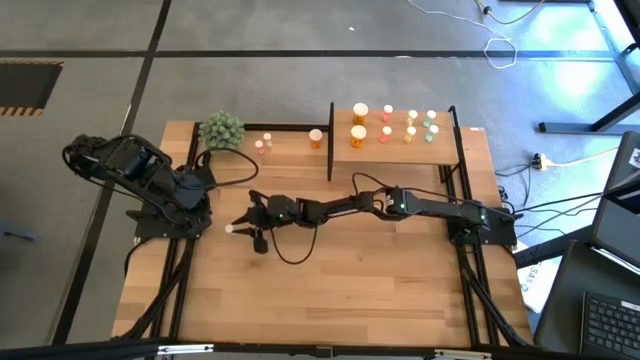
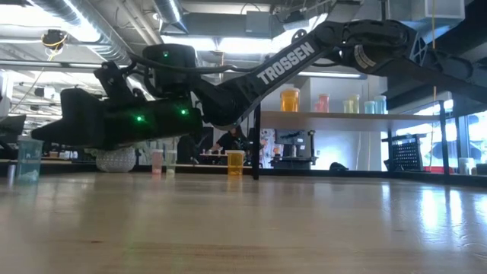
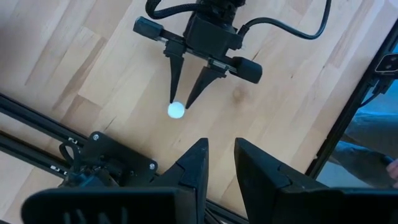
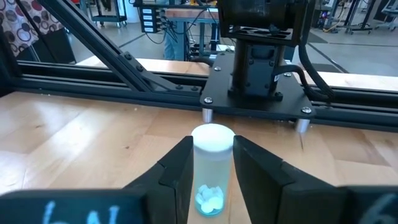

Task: Pick and place medicine bottles onto shelf by color
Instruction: Put the blue pill bottle on the shelf aligned with the other blue pill bottles

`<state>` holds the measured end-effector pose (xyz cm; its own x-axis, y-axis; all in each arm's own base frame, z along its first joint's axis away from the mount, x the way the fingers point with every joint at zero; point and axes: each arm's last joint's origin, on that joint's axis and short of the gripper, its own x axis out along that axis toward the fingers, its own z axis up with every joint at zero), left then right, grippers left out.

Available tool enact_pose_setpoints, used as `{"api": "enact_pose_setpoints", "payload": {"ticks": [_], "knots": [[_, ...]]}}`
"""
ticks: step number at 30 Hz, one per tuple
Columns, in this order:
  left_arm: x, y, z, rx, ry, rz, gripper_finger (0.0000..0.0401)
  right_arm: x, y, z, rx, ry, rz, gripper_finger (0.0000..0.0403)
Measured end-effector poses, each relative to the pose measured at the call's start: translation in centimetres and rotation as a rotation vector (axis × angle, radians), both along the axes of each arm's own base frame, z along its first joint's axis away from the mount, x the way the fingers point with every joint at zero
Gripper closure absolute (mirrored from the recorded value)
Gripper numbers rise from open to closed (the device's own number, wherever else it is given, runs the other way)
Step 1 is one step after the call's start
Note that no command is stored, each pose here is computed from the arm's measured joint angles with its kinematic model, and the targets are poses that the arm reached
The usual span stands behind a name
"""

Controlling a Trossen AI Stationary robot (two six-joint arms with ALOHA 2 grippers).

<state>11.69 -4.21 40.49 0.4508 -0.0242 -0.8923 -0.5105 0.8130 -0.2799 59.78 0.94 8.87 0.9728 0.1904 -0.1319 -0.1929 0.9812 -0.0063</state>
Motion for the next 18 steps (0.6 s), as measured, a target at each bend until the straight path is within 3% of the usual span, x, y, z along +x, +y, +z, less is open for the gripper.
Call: {"api": "enact_pose_setpoints", "payload": {"ticks": [13,18], "knots": [[0.0,0.0,0.0,0.0,0.0,-0.001,0.0329,0.0,-2.1,-0.1,0.041,0.018,-0.033,0.0287],[0.0,0.0,0.0,0.001,0.0,-0.004,0.0329,-0.1,-2.2,-0.1,0.066,0.027,0.058,0.0287]]}}
